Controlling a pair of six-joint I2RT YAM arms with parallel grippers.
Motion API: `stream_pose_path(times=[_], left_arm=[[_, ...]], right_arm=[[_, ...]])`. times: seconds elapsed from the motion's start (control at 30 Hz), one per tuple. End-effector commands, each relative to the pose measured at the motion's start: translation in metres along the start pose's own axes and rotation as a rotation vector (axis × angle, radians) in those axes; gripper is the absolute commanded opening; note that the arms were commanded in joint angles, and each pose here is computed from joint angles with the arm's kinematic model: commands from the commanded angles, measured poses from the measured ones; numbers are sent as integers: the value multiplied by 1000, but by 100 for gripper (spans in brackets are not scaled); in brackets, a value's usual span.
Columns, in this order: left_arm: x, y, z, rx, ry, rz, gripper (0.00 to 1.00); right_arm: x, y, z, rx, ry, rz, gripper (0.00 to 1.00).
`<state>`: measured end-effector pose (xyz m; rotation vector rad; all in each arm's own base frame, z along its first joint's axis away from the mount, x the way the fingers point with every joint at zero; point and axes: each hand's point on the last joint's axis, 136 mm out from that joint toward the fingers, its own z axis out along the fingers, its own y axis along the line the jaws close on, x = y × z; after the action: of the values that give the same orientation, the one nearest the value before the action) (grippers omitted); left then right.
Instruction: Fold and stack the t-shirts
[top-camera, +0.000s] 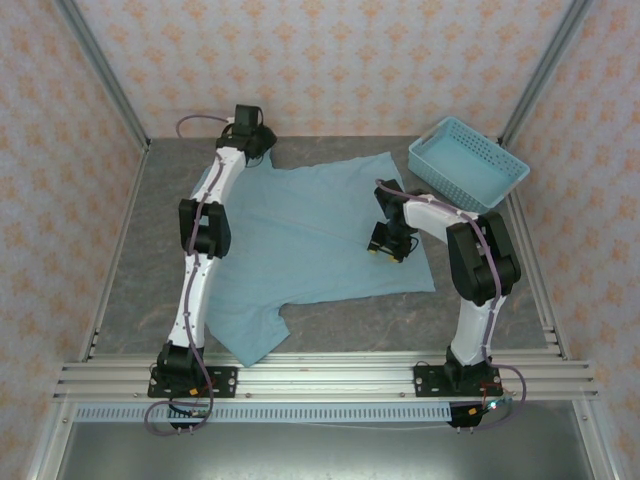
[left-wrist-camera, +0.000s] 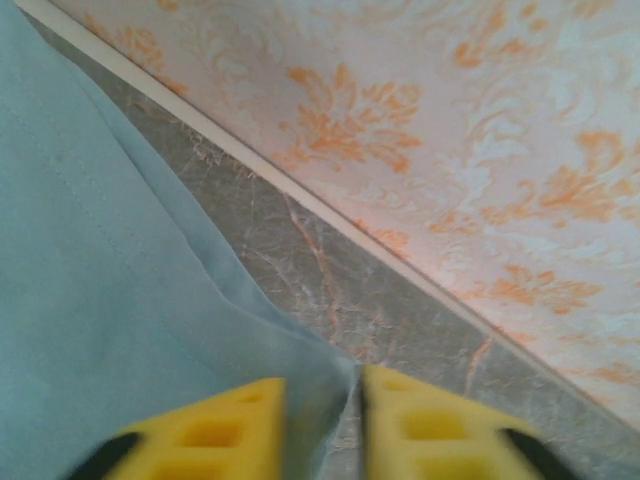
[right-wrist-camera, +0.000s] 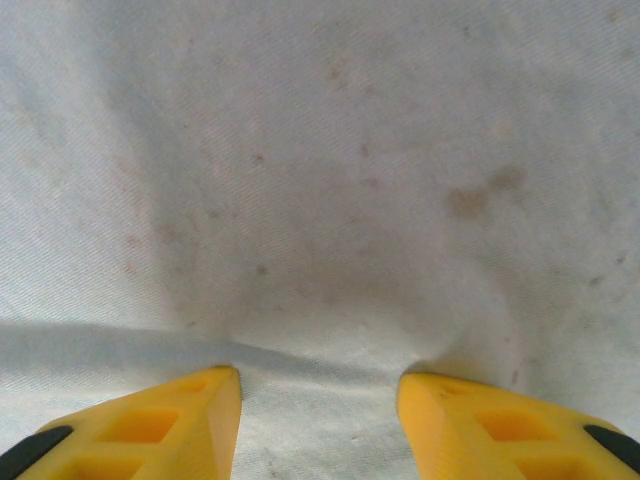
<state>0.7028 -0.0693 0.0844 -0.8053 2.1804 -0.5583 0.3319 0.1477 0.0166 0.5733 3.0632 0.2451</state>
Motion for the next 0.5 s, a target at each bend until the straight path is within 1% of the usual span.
stream_pose_path(times=[0.0,0.07,0.13,0.23,0.33,0.4,0.47], left_arm=[[-19,-24,-27,5,-54,102,63],[-31,-33,-52,-21,-80,135,72],[-40,-38,-77,-49,-92,137,74],[-49,-33,-118,-106,-81,91,75],[-34,6,-155,-228,-12,-44,72],[-7,41,-179,-301,61,-132,68],[24,72,-195,-343,126,-193,65]], right_arm=[[23,-32,34,119,101,28,48],[19,-33,28,117,77,30,48],[12,-30,19,92,36,36,49],[0,-25,2,50,-26,47,49],[-11,-24,-16,22,-83,48,50],[-17,-25,-22,-1,-101,59,50],[-21,-26,-22,-18,-95,74,50]])
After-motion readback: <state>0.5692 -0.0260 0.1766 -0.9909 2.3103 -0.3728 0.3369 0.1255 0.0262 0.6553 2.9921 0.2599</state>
